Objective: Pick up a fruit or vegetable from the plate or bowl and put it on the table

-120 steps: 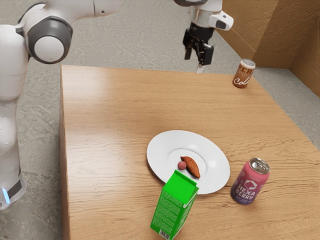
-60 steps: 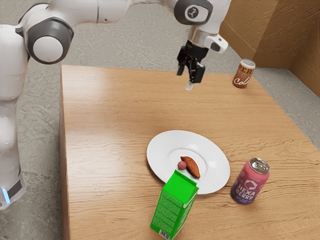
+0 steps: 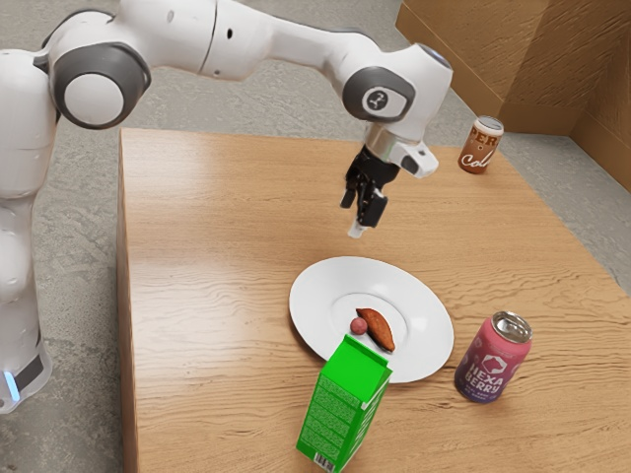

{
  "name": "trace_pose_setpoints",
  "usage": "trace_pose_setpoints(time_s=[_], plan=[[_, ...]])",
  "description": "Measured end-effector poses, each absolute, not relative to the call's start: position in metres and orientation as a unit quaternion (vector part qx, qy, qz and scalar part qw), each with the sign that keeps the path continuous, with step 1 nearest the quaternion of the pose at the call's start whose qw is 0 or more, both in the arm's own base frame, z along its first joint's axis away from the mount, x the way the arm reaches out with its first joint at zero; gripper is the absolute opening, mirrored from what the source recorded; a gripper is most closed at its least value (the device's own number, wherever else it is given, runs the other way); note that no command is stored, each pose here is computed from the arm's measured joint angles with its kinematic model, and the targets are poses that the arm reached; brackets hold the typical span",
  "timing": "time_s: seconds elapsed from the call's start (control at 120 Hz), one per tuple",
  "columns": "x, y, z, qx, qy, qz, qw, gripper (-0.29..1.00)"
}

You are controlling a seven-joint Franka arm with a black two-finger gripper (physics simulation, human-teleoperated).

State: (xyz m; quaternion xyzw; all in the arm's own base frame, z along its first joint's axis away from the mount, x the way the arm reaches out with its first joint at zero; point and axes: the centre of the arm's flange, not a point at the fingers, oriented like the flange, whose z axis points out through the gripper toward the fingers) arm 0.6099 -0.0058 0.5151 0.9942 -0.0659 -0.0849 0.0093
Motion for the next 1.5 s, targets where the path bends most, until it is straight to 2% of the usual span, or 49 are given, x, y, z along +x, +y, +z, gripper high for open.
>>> trace_pose_setpoints(time_s=[0.258, 0.575, 1.133, 1.5], plan=[[0.612, -0.031, 0.516, 0.994, -0.083, -0.073, 0.002, 0.7], [0.615, -0.052, 0.512, 0.972, -0.225, -0.069, -0.008, 0.7], [0.61, -0.104, 0.511, 0.817, -0.571, -0.071, 0.013, 0.7], [0.613, -0.143, 0.494, 0.719, -0.692, -0.06, 0.037, 0.7]])
